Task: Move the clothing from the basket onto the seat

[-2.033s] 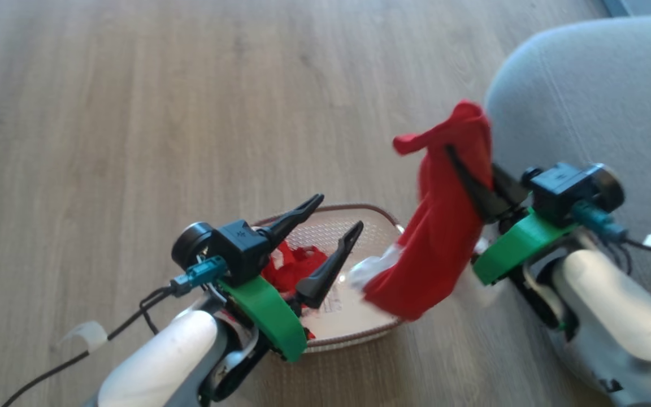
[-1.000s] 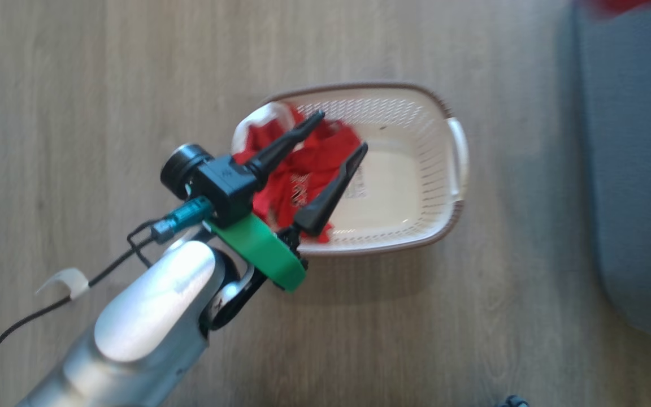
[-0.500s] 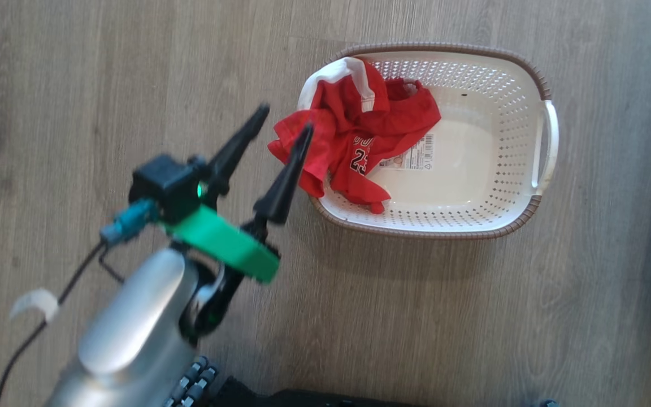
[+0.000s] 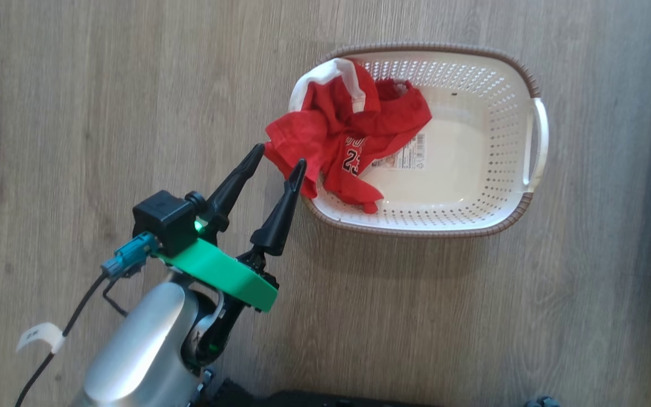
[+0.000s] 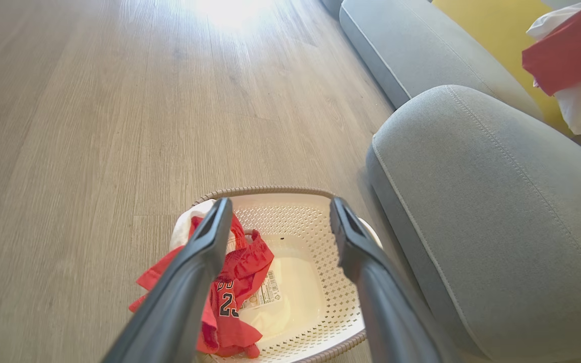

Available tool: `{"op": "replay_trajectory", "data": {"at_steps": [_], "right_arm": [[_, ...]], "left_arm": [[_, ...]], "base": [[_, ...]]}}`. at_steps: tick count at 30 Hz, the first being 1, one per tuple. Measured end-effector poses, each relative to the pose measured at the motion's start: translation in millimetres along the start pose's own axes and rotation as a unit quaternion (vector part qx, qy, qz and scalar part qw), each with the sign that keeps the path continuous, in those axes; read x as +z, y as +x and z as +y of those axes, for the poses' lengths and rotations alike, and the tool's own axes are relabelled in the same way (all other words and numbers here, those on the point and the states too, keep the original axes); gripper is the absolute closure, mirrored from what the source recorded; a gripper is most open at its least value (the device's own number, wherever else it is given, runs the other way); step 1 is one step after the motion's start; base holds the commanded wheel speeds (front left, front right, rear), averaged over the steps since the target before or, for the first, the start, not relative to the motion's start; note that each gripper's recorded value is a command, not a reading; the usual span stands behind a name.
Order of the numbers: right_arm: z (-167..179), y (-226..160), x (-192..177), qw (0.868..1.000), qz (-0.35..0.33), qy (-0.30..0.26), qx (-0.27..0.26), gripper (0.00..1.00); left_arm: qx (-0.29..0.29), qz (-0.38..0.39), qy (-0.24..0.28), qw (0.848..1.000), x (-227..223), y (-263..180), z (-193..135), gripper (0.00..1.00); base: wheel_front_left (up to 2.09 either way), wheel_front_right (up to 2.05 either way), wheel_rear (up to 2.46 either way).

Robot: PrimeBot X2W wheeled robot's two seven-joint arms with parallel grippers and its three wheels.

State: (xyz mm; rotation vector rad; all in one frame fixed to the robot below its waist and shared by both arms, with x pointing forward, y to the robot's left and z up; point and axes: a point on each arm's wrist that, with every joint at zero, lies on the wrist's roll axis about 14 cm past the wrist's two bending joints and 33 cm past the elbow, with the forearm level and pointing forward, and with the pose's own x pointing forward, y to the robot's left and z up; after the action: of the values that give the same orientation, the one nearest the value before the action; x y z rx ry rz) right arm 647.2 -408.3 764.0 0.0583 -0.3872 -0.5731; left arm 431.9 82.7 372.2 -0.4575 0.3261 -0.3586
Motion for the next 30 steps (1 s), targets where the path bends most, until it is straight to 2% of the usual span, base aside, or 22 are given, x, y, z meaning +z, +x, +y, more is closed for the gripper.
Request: {"op": "replay_trajectory", "data": {"at_steps": [8,14,20,24,28,29,30], "right_arm": [[-40.8,-20.6,-111.4,0.994,0.094,-0.033,-0.043,1.0],[-71.7,-43.3,-170.5,0.986,0.139,-0.062,-0.074,1.0],[-91.0,-75.3,-237.0,0.97,0.208,-0.097,-0.083,1.0],[-106.1,-90.7,-255.8,0.961,0.233,-0.114,-0.095,1.0],[-114.4,-96.5,-256.6,0.957,0.237,-0.135,-0.098,0.61],[-116.0,-98.1,-257.7,0.956,0.241,-0.139,-0.098,0.61],[-117.0,-99.7,-258.6,0.954,0.243,-0.145,-0.095,0.27]], "left_arm": [[0.009,0.026,-0.005,1.0,-21.1,3.3,14.3,0.0],[0.018,0.048,-0.007,0.999,-38.3,6.2,29.9,0.0],[0.018,0.066,-0.008,0.998,-52.2,9.5,37.4,0.0],[0.02,0.073,-0.006,0.997,-56.1,10.2,40.3,0.0],[0.02,0.069,-0.002,0.997,-52.6,11.6,39.5,0.0],[0.02,0.067,-0.002,0.998,-51.5,12.2,39.0,0.0],[0.021,0.066,0.0,0.998,-50.6,12.5,39.3,0.0]], "base": [[0.0,0.0,0.0],[0.0,0.0,0.0],[0.0,0.0,0.0],[0.0,0.0,0.0],[0.0,0.0,0.0],[0.0,0.0,0.0],[0.0,0.0,0.0]]}}
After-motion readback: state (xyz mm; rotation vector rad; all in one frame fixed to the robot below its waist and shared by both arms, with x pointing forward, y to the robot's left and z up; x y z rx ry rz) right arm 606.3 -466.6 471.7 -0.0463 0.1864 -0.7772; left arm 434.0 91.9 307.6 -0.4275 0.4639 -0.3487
